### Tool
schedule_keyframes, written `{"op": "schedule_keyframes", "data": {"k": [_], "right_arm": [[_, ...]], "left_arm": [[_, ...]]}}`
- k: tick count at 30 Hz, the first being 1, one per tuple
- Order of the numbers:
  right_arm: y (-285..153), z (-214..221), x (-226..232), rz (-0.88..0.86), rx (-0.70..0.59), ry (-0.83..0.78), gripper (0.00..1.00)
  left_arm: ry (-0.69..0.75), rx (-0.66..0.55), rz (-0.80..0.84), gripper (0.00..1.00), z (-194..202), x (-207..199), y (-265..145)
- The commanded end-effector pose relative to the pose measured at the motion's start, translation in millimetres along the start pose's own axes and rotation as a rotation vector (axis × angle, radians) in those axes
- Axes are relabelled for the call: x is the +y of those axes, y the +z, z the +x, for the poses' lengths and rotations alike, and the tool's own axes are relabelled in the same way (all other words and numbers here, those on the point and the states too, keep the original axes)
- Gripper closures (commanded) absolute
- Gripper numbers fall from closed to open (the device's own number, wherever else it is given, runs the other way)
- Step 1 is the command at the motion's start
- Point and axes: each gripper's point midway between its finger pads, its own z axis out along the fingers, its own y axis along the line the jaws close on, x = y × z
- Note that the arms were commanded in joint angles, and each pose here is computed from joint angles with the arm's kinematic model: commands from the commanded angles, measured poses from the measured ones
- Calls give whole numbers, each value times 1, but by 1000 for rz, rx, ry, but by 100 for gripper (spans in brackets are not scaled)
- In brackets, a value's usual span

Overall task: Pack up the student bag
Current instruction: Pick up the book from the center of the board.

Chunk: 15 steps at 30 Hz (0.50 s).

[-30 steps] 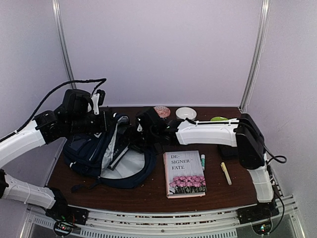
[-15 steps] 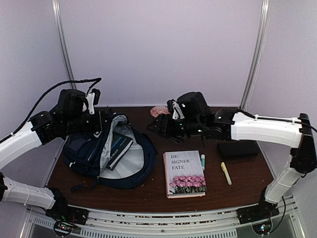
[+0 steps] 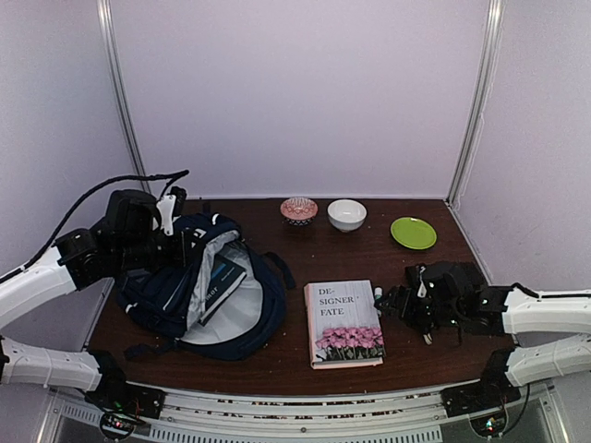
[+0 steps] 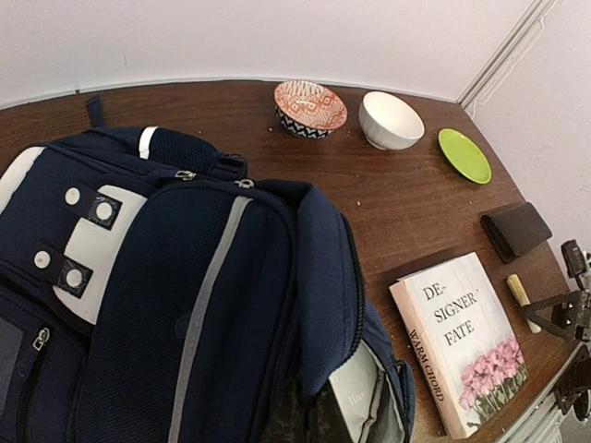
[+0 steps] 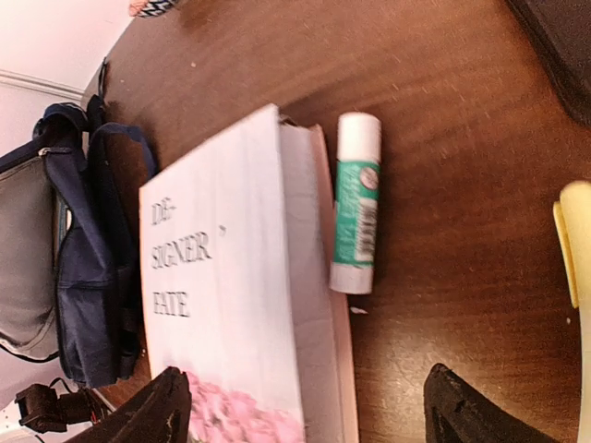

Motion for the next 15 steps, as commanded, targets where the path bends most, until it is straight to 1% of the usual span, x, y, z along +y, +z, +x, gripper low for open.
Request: {"op": "schedule_keyframes", "data": {"k": [1,4,9,13,15], "right_arm": [[5,1,12,-130,-13,133,13],[14,11,8,-139,20,154,16],[21,21,23,-185,54,150,22],[25,24,41,-218,66,138,32],[28,26,47,-223,74,131,41]], "left_arm": [[17,2,-125,100,12,30,-4],[-3,15,-123,100,23,34,-3],[-28,15,-126,100,29,37,-4],[-29,2,-144,100,28,42,-8],[-27,3,-148,100,29,42,-10]]}}
